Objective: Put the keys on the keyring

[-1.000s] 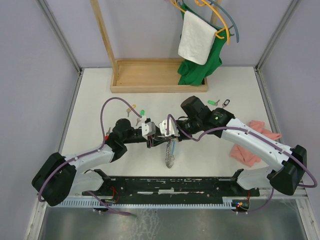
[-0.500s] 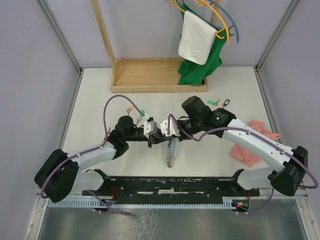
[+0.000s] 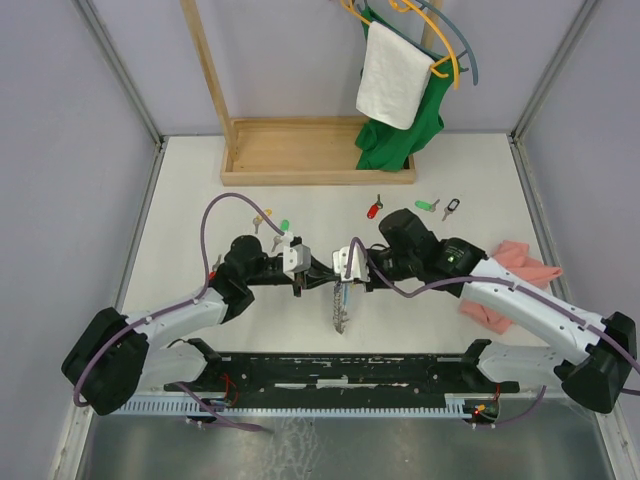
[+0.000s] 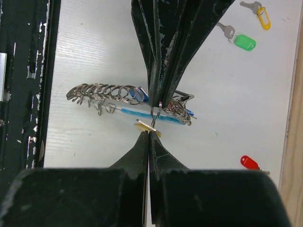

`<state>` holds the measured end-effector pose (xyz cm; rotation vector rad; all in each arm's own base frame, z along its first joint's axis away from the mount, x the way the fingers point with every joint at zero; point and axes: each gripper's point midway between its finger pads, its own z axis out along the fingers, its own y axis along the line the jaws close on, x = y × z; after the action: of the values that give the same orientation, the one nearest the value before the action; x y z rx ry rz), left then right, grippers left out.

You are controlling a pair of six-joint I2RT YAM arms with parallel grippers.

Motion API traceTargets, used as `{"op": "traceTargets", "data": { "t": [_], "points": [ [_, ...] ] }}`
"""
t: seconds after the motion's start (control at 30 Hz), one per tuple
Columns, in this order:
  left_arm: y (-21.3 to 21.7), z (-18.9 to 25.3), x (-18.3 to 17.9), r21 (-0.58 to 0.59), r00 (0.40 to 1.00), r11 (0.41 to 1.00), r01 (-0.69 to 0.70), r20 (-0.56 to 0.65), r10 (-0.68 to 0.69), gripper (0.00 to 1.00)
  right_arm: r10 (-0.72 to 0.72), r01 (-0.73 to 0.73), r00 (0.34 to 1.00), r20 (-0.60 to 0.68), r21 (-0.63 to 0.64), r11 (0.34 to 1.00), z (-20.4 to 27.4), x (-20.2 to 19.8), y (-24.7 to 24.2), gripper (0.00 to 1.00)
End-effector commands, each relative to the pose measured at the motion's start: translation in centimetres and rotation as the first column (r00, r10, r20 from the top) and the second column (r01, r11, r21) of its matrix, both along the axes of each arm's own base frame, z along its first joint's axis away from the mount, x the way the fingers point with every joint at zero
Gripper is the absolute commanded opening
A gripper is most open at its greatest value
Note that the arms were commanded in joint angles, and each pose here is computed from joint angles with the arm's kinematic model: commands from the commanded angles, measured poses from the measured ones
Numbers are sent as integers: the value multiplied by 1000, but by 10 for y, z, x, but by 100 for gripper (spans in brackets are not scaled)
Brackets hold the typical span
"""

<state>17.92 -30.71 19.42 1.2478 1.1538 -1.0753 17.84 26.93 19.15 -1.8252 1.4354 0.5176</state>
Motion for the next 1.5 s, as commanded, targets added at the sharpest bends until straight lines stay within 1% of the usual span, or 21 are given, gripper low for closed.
{"op": "traceTargets", "data": {
  "t": [0.0, 0.17, 0.2, 0.23, 0.33, 0.47, 0.6, 0.73, 0.83, 0.93, 1.03, 1.17, 1.33, 1.4, 1.47],
  "points": [
    [2, 21, 6, -70, 998, 997, -40, 42, 43, 3, -51, 53, 998, -28, 73, 996, -4, 3, 8, 1],
    [2, 23, 10, -90, 997, 994, -63, 27, 65, 3, -50, 62, 995, -81, 162, 985, -12, 2, 26, 1],
    [2, 23, 11, -95, 997, 993, -74, 23, 76, 3, -53, 68, 995, -89, 169, 983, -13, 2, 27, 3],
    [3, 23, 13, -99, 996, 991, -90, 20, 92, 3, -56, 72, 994, -98, 171, 983, -15, 2, 28, 8],
    [6, 21, 21, -103, 990, 985, -141, 10, 143, 3, -70, 91, 990, -124, 175, 980, -14, -1, 27, 26],
    [10, 20, 29, -104, 980, 975, -198, -2, 199, 3, -214, 230, 971, -105, 175, 957, -8, 12, 12, 43],
    [13, 19, 37, -98, 967, 962, -256, -27, 254, 3, -368, 390, 919, -139, 205, 898, 4, 22, -1, 56],
    [17, 19, 51, -72, 938, 937, -343, -86, 337, 3, -465, 511, 852, -240, 196, 837, 6, 23, -5, 61],
    [23, 12, 64, -13, 895, 904, -428, -149, 421, 3, -558, 620, 775, -297, 188, 762, 4, 31, -10, 64],
    [30, 2, 75, 51, 830, 856, -514, -223, 511, 3, -635, 722, 679, -367, 181, 668, 2, 40, -11, 69],
    [36, -11, 85, 122, 759, 807, -578, -282, 587, 3, -680, 779, 613, -404, 163, 605, -3, 46, -13, 72],
    [33, -32, 98, 252, 686, 760, -599, -329, 649, 3, -710, 819, 563, -424, 171, 548, -10, 49, -18, 74],
    [17, -50, 113, 374, 632, 715, -591, -336, 699, 3, -767, 869, 490, -415, 166, 466, -23, 51, -38, 80],
    [9, -58, 115, 411, 619, 701, -583, -335, 711, 3, -777, 880, 473, -415, 174, 443, -25, 50, -45, 81],
    [5, -67, 118, 448, 591, 677, -583, -337, 733, 3, -773, 879, 474, -422, 188, 437, -28, 48, -47, 82]
  ]
}}
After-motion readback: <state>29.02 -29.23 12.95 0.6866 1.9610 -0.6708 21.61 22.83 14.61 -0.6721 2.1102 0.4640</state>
